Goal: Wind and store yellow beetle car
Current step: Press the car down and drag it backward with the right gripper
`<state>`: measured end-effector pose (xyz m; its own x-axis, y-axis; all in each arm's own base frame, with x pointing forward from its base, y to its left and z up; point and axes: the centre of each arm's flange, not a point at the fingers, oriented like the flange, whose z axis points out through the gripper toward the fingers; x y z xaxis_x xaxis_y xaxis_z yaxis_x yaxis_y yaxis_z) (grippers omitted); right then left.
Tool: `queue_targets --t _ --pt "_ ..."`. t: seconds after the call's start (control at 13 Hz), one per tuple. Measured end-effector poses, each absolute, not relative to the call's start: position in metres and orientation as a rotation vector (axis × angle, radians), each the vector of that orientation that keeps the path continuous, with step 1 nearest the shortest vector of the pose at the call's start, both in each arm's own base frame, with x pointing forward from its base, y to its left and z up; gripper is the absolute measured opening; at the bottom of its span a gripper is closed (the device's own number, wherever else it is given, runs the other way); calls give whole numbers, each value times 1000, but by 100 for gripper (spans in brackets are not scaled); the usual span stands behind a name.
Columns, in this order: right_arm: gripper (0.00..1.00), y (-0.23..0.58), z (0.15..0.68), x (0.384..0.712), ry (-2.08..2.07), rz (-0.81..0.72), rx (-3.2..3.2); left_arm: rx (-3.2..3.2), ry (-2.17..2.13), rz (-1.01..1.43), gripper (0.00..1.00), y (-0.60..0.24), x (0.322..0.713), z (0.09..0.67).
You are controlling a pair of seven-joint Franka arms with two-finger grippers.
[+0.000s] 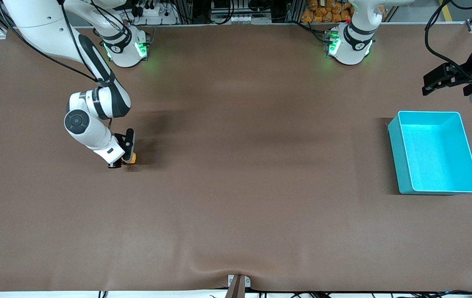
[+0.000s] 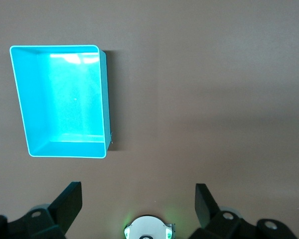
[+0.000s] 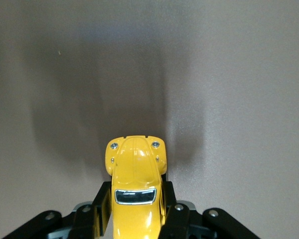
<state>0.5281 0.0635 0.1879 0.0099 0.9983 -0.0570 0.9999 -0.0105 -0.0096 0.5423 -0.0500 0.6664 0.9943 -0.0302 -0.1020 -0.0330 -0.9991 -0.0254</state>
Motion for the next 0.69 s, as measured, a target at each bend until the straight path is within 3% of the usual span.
queue_targets --t 0.69 --pt "45 54 187 529 2171 -78 2223 -3112 51 139 100 -51 544 667"
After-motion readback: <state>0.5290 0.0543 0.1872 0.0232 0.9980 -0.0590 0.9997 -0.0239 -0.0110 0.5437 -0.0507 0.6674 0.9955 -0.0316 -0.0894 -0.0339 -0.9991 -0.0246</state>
